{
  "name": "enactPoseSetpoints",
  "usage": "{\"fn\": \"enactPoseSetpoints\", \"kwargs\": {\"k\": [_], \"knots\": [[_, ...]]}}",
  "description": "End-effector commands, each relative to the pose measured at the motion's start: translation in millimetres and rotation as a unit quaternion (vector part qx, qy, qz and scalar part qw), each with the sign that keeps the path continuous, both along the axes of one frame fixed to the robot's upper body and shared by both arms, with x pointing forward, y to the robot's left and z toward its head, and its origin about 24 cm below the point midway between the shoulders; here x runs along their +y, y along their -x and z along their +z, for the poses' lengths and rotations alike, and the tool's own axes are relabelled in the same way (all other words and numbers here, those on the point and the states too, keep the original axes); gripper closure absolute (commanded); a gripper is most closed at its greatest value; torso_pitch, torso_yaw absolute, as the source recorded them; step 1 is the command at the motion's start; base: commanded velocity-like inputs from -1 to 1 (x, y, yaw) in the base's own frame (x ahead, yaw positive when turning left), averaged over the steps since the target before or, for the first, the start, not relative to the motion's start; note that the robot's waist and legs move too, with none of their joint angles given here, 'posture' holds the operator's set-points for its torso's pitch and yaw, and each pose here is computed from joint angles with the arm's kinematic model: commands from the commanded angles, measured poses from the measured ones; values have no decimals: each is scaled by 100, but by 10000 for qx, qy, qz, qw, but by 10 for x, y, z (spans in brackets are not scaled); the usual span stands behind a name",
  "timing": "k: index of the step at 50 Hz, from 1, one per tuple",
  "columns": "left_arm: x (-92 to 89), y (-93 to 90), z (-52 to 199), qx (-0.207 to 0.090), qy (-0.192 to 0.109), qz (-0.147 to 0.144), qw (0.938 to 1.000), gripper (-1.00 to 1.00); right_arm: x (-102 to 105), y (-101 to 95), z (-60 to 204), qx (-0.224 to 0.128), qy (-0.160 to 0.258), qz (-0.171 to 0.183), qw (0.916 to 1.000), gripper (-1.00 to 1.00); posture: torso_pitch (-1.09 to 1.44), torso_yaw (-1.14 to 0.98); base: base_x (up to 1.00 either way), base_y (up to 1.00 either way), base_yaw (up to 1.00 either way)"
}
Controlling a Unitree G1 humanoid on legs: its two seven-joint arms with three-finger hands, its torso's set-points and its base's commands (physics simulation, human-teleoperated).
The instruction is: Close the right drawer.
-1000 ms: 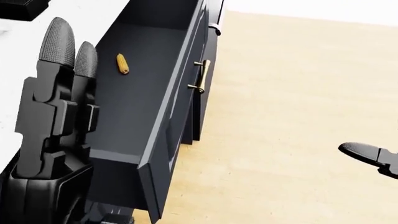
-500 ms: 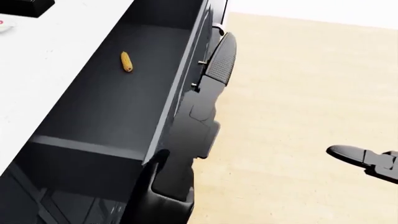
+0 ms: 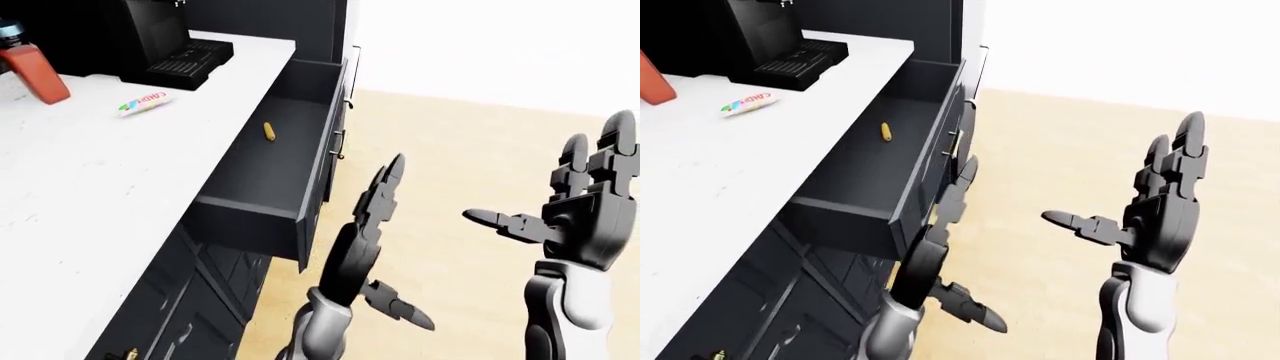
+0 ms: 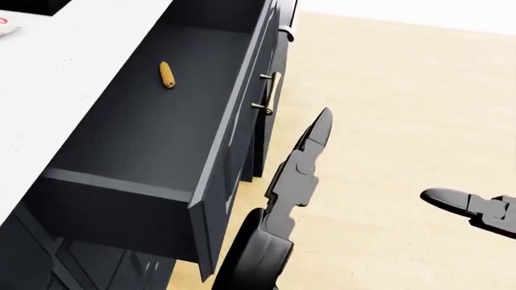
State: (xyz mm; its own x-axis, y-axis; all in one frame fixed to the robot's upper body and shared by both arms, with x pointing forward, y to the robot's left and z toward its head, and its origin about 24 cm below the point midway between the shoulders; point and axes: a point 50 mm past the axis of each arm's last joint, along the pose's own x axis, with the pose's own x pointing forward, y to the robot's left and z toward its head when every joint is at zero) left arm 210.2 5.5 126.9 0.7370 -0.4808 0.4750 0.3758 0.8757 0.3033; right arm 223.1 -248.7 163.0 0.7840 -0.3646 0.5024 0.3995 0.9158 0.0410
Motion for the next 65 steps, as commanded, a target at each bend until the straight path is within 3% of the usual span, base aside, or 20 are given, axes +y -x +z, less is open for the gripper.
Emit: {"fn": "enactPoseSetpoints", "kwargs": {"k": [1, 16, 17, 21, 26, 33, 37, 40, 44, 51, 52, 56, 58, 65], "knots": [[-17, 29, 151, -395, 276, -100, 9988, -100, 14, 43, 154, -416, 147, 4, 9990, -100, 0, 0, 0, 0, 0], [-49, -349, -238, 502, 324, -24, 9982, -100, 27, 34, 136, -419, 134, 32, 9990, -100, 0, 0, 0, 0, 0], [-48, -407, -311, 844, 419, -23, 9955, -100, 28, 32, 132, -413, 140, 34, 9990, -100, 0, 0, 0, 0, 0], [-32, -525, -413, 1287, 469, 281, 9902, -100, 32, 32, 129, -401, 167, 35, 9991, -100, 0, 0, 0, 0, 0], [-62, -546, -527, 1634, 419, 255, 9853, -100, 35, 27, 119, -385, 175, 43, 9991, -100, 0, 0, 0, 0, 0], [-82, -511, -590, 1681, 418, 310, 9844, -100, 38, 16, 101, -366, 178, 47, 9992, -100, 0, 0, 0, 0, 0], [-56, -518, -580, 1647, 512, 472, 9839, -100, 36, 15, 98, -366, 176, 38, 9992, -100, 0, 0, 0, 0, 0], [-13, -545, -591, 1732, 668, 738, 9799, -100, 41, 12, 98, -365, 180, 46, 9992, -100, 0, 0, 0, 0, 0], [8, -565, -599, 1815, 742, 859, 9768, -100, 46, 8, 96, -359, 185, 53, 9992, -100, 0, 0, 0, 0, 0], [53, -637, -664, 2024, 845, 1137, 9690, -100, 48, 4, 95, -357, 192, 58, 9992, -100, 0, 0, 0, 0, 0], [68, -666, -692, 2208, 941, 1174, 9636, -100, 47, 4, 95, -357, 194, 57, 9992, -100, 0, 0, 0, 0, 0], [112, -743, -708, 2314, 1051, 1339, 9578, -100, 45, 2, 95, -358, 181, 64, 9992, -100, 0, 0, 0, 0, 0], [155, -782, -734, 2423, 1176, 1530, 9508, -100, 46, 3, 99, -366, 161, 80, 9992, -100, 0, 0, 0, 0, 0], [217, -817, -730, 2435, 1286, 1780, 9447, -100, 47, 6, 105, -369, 170, 90, 9991, -100, 0, 0, 0, 0, 0]]}}
